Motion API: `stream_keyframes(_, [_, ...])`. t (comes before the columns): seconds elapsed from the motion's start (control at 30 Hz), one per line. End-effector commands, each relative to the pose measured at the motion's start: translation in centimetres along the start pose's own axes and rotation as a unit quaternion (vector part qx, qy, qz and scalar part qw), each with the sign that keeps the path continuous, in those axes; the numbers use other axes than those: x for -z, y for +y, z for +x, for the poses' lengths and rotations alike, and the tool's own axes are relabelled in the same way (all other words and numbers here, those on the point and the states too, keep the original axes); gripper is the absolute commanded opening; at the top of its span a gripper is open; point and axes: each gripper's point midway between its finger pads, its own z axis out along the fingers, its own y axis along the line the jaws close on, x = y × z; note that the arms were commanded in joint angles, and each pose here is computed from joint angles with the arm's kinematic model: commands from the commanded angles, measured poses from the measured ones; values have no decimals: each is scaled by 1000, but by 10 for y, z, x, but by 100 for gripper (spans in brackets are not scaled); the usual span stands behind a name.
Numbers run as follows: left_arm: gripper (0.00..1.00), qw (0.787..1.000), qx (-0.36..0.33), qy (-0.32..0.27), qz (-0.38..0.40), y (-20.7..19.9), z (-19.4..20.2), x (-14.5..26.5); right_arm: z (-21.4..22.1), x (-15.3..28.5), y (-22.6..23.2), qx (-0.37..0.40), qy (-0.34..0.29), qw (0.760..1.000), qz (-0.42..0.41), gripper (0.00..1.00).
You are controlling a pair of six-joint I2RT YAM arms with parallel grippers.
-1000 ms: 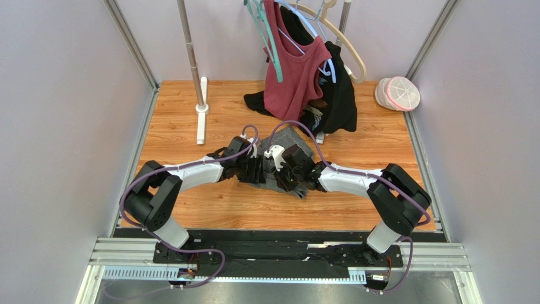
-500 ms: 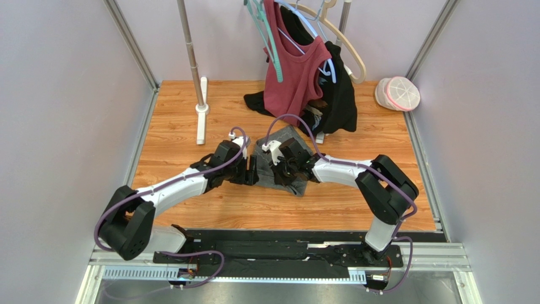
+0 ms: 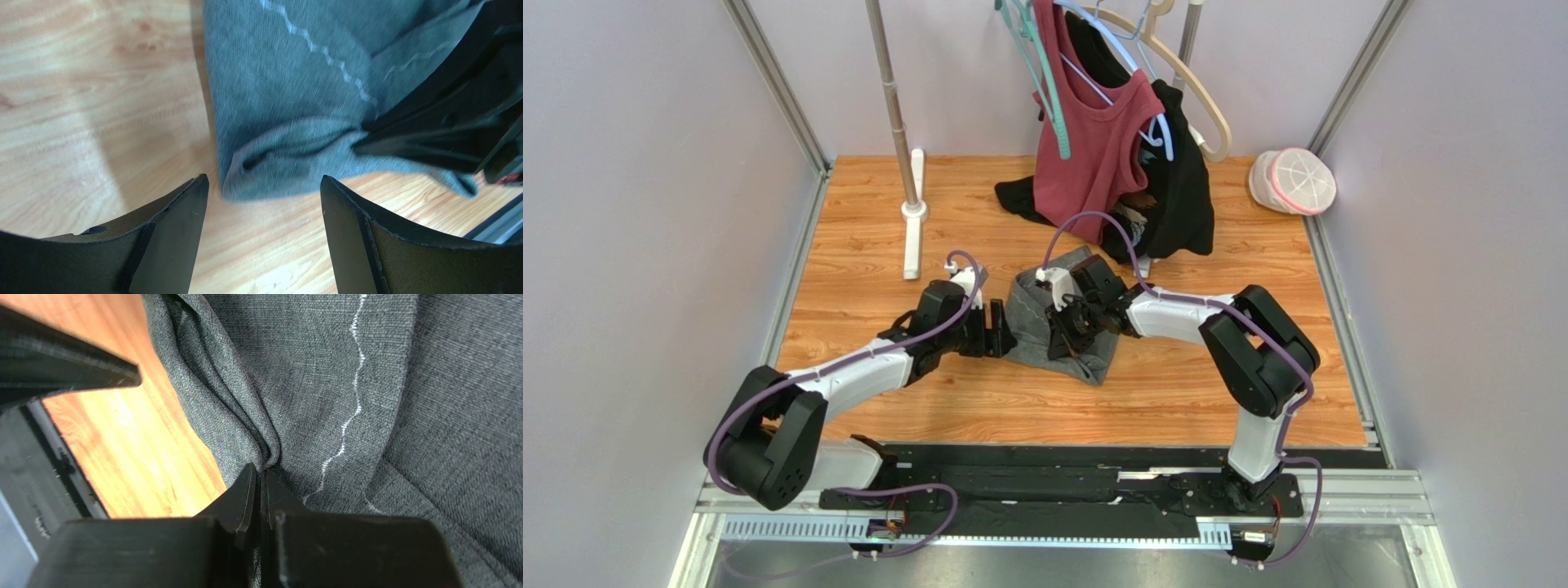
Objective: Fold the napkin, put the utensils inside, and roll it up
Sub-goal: Roll the napkin with the utensil
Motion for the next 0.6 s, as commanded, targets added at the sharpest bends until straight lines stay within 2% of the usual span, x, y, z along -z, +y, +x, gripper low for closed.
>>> stream_keyframes(0.0, [76,998,20,-46,41,-9,-21,-7,71,-8,1,-55,116,992,-14,0])
stream_keyframes(0.37, [70,999,26,-19,42,-1,-4,-25,71,-9,4,-59,119,991,-27,0])
stream_keyframes(0.47, [63,999,26,-9,40,1,2,-29,71,-10,5,-62,121,990,-32,0])
stream_keyframes(0.5, [55,999,28,-2,38,3,6,-31,72,-10,5,-63,122,990,-33,0])
stream_keyframes(0.57, [48,999,28,3,38,4,8,-32,71,-11,5,-63,122,990,-33,0])
